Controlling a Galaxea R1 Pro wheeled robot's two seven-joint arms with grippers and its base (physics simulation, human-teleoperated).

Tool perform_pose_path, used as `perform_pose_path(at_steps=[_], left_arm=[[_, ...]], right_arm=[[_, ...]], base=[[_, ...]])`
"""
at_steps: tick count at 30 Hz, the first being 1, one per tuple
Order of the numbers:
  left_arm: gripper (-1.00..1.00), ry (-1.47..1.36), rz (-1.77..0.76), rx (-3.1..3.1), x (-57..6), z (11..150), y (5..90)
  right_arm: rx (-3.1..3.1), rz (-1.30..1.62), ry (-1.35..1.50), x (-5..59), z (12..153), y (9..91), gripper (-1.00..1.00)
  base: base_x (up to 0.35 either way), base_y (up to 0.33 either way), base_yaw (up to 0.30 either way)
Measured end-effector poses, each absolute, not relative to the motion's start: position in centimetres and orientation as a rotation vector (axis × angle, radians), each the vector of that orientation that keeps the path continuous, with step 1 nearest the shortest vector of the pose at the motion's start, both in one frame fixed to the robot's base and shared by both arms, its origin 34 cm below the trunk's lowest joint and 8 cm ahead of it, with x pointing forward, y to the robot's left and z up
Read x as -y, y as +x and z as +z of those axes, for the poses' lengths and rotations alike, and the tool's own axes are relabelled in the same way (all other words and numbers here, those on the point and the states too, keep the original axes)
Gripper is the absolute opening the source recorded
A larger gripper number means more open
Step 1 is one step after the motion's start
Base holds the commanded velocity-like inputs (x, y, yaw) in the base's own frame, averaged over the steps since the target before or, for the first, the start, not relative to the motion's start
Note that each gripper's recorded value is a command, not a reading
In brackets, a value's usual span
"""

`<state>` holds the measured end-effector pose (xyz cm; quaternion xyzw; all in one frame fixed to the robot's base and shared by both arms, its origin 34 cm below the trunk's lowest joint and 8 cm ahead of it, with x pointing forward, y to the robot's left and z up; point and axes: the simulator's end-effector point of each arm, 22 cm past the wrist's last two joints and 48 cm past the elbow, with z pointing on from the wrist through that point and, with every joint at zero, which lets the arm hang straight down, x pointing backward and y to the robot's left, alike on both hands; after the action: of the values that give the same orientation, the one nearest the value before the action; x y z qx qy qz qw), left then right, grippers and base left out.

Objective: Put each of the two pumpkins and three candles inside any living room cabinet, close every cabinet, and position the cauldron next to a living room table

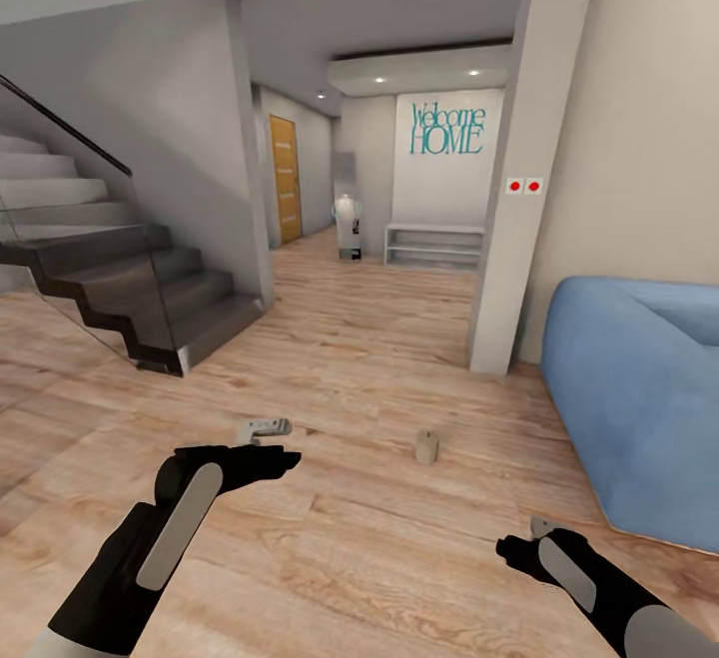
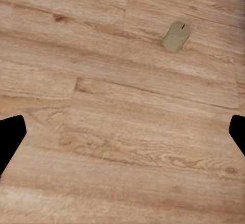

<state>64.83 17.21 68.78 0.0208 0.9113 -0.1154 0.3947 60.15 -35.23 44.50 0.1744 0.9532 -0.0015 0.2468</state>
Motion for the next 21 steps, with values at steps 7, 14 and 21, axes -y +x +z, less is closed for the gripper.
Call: perform_pose_path(at_steps=[7,14,21], left_arm=[[1.0,0.052,-0.293,-2.312,-17.2,68.7,64.8],[1.0,0.051,-0.293,-2.313,-17.2,68.7,64.8],[1.0,0.052,-0.296,-2.314,-17.1,68.7,64.8]], right_arm=[[-2.61,-0.003,0.476,34.7,44.1,59.9,1.0],[-2.643,-0.038,0.498,32.0,42.6,58.8,1.0],[-2.633,-0.072,0.519,30.7,42.3,58.7,1.0]], base=[[0.328,0.0,0.0],[0.328,0.0,0.0],[0.328,0.0,0.0]])
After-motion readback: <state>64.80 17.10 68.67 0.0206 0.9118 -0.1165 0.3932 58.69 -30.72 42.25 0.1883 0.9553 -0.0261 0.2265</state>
